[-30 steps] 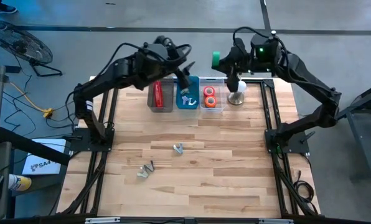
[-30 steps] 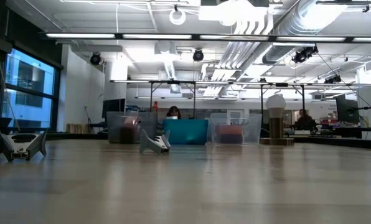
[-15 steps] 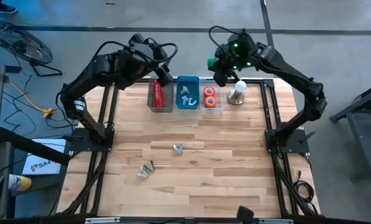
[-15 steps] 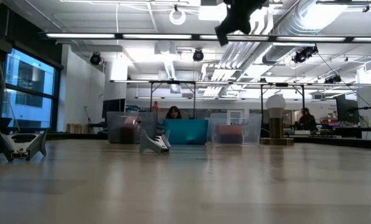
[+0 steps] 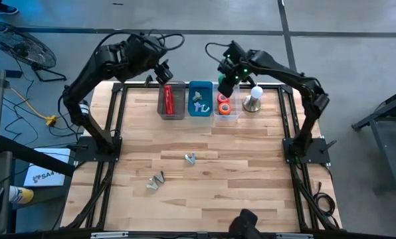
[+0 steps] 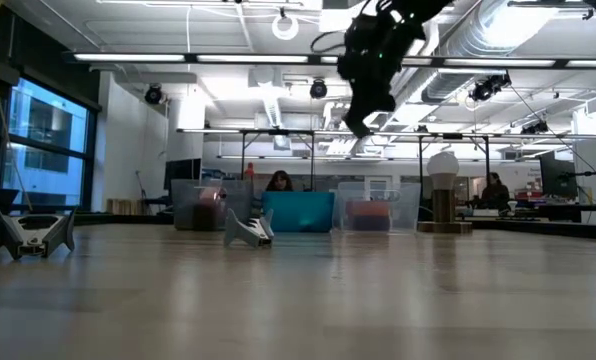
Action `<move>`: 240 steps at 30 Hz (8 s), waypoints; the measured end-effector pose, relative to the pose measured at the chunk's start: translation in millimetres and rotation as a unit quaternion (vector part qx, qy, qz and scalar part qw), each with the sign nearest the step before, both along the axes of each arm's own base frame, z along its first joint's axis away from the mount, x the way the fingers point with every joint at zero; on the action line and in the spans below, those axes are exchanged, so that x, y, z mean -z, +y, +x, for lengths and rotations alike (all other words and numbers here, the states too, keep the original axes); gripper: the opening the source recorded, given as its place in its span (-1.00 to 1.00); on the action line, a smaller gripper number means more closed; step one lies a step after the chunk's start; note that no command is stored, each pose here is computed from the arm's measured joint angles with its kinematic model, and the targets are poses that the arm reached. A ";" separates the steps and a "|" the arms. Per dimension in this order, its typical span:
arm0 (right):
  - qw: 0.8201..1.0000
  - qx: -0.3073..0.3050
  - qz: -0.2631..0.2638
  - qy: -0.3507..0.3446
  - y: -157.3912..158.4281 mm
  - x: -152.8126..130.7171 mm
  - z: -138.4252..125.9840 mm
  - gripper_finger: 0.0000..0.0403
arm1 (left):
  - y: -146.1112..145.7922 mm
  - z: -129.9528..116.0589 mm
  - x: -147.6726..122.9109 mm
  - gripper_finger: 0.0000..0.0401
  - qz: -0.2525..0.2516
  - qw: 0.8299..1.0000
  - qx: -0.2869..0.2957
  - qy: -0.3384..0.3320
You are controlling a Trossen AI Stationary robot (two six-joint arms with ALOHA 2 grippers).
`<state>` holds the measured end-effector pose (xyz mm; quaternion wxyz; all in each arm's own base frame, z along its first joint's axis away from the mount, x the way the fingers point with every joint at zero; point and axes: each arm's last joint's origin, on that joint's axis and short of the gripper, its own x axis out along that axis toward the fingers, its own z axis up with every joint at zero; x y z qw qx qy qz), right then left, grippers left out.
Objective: Pick and place Stapler, Stapler remover, tape
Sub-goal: Put the green tape into the transparent bin, then put the blue staple remover into the blue bin
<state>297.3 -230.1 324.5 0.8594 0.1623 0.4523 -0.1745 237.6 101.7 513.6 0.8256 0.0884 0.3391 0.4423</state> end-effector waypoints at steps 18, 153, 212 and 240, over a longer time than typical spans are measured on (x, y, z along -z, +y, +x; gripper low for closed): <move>0.980 0.105 0.092 0.142 -37.3 86.2 9.3 -0.82 | 33.2 -16.7 2.4 0.32 -0.022 0.999 -0.030 0.015; 0.981 0.128 0.059 -0.136 300.1 182.7 99.5 -0.04 | 24.3 -30.7 9.7 0.32 -0.101 0.994 -0.033 0.018; 0.975 0.135 -0.016 -0.173 294.8 190.4 108.6 -0.85 | 23.9 -31.1 10.3 0.32 -0.098 0.994 -0.018 0.036; 0.981 0.061 -0.095 -0.156 204.7 108.3 86.9 -0.85 | 24.3 -28.6 8.7 0.32 -0.101 0.995 -0.007 0.018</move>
